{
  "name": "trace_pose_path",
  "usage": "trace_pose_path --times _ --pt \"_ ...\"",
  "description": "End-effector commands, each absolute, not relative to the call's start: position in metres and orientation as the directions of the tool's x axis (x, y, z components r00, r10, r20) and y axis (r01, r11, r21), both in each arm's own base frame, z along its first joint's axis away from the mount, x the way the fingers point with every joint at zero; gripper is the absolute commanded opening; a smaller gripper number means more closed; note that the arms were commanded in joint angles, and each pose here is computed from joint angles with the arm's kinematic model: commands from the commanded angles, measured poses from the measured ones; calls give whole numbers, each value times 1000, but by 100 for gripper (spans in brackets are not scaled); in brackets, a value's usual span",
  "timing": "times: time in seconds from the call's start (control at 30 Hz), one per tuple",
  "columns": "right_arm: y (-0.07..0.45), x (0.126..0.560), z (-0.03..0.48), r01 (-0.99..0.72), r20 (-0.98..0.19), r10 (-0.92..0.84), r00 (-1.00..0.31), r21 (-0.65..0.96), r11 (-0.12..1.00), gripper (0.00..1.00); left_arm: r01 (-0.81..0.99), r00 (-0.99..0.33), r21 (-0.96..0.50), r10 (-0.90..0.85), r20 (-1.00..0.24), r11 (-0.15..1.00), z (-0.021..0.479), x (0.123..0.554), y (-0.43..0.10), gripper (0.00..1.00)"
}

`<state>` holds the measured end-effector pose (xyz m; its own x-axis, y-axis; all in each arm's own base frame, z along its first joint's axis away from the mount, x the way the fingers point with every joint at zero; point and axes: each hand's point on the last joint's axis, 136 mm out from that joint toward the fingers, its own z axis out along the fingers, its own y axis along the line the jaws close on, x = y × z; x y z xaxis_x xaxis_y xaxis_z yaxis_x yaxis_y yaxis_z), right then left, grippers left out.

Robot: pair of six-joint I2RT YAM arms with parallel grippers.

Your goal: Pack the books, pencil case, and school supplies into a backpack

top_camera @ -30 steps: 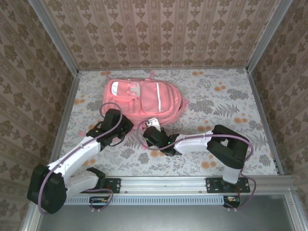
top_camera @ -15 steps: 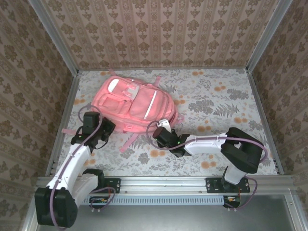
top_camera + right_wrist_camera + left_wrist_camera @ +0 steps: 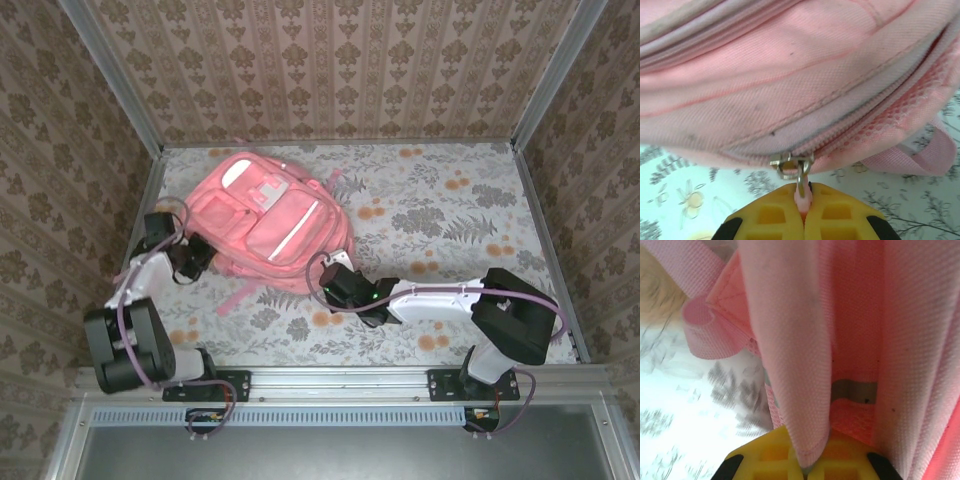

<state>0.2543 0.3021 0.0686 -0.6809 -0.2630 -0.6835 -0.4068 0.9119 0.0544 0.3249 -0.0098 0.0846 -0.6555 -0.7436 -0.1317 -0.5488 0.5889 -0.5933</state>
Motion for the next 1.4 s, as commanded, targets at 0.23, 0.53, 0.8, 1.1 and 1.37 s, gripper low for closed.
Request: trace_pose_path --times 0.23,0.53,0.8,1.1,1.37 --pt "354 239 79 -483 -674 -276 -686 138 864 0 -426 -691 -606 -674 -261 671 127 317 -39 55" --pt "365 236 73 -517 -668 -297 -682 154 842 0 -447 -664 -664 -720 -203 600 114 232 -112 61" --pt "362 235 77 -532 -680 -302 -668 152 833 0 -417 -656 -717 -731 -188 559 103 224 -166 68" --pt "358 232 78 -530 -682 -294 -670 160 833 0 -410 -675 -694 -708 -206 592 90 240 -195 43" --pt "329 244 70 -476 -675 -297 -676 92 874 0 -475 -659 -529 -683 -315 703 95 223 -151 0"
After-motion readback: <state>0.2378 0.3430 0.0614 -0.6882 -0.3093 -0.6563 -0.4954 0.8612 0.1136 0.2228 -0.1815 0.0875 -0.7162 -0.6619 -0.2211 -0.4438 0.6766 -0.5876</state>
